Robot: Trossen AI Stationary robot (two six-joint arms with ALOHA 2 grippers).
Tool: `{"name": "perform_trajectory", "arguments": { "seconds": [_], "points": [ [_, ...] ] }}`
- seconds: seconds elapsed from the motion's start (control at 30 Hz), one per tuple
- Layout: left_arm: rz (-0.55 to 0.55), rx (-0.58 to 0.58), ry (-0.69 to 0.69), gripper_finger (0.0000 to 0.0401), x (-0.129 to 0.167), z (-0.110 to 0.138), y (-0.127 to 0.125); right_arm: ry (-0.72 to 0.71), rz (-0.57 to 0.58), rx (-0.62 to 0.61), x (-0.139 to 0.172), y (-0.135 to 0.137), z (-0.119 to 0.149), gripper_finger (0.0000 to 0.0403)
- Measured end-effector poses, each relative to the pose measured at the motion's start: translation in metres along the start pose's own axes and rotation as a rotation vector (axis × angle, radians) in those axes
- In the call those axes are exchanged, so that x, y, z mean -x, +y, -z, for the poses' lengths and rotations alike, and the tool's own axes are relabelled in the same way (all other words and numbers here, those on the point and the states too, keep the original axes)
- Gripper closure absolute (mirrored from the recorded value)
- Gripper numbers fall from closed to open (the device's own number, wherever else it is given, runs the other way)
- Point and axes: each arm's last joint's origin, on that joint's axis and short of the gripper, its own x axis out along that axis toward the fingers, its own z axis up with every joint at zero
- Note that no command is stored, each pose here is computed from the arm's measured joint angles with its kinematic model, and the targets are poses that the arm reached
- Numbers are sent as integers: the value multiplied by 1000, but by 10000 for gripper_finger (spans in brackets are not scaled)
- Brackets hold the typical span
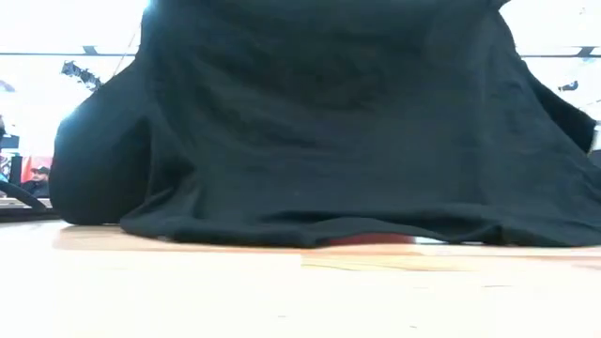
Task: Fold laundry
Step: Fold the black shirt
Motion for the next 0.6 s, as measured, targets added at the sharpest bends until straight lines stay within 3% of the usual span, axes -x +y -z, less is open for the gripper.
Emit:
{"name": "perform_trajectory", "arguments": {
  "seconds": [0.13,0.27,0.43,0.6],
  "points": [
    [-143,33,10,401,1,-4,26,-153,156,-39,-7,0,-15,400],
    [-196,43,-67,401,25,-13,51,-265,142,-55,0,-1,-39,401],
    [-41,76,-232,401,62,-19,63,-215,1,-99,14,-6,-51,401],
    [204,206,-185,401,55,-12,50,133,-131,-171,4,-5,-23,401]
  ]
}}
